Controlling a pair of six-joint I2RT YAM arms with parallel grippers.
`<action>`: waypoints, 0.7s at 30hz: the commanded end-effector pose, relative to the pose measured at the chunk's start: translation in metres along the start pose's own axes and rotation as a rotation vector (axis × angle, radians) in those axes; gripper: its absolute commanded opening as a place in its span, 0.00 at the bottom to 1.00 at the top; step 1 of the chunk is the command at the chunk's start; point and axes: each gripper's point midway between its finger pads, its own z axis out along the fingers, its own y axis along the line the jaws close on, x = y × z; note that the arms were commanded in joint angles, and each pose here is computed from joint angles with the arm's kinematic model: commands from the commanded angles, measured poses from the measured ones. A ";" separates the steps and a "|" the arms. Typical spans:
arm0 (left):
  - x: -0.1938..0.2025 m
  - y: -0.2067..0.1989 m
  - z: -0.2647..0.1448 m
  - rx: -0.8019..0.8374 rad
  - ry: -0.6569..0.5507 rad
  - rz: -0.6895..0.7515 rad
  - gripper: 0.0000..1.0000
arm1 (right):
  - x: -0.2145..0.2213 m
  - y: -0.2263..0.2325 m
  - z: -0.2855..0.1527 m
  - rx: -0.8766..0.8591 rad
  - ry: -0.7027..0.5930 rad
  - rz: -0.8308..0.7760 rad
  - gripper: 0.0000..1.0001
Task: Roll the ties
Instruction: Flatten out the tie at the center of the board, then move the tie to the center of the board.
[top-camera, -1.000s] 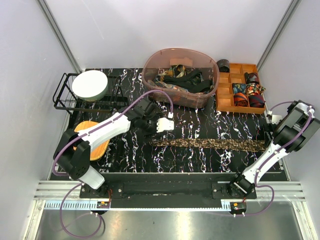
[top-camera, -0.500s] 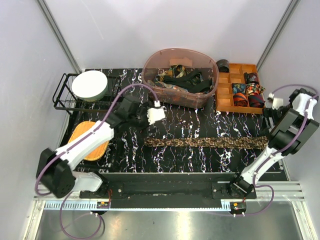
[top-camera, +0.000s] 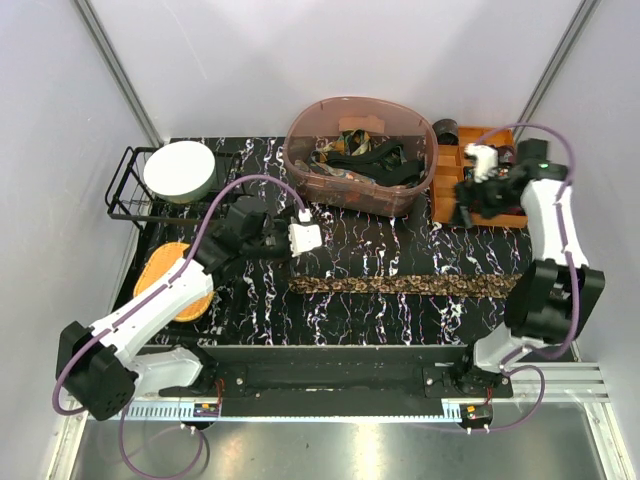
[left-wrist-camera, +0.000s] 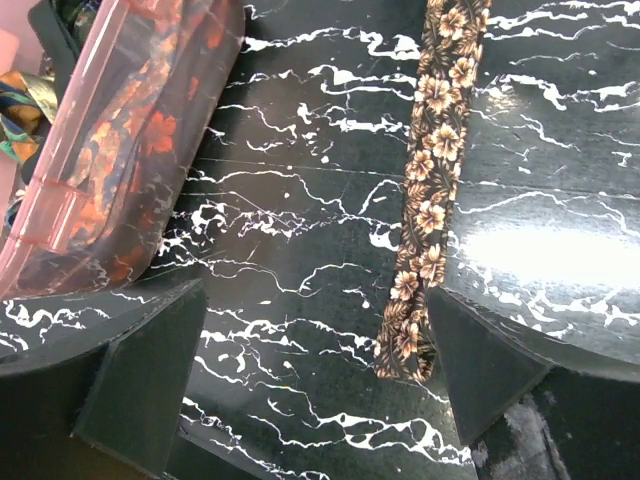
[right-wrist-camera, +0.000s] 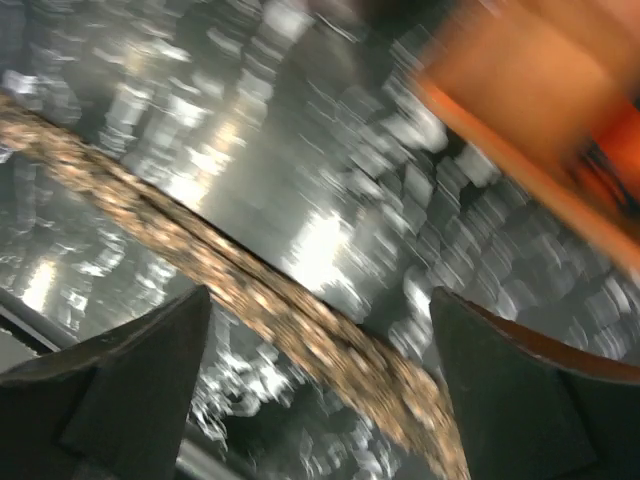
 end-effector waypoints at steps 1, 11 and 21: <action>-0.024 0.021 -0.012 -0.147 -0.108 0.030 0.99 | -0.069 0.073 -0.008 -0.061 -0.265 -0.149 1.00; 0.017 0.029 -0.009 -0.273 0.021 -0.178 0.99 | -0.047 0.166 0.057 -0.474 -0.086 0.127 0.90; 0.036 0.011 0.000 -0.210 0.086 -0.257 0.99 | 0.042 0.207 0.087 -0.656 0.247 0.428 0.85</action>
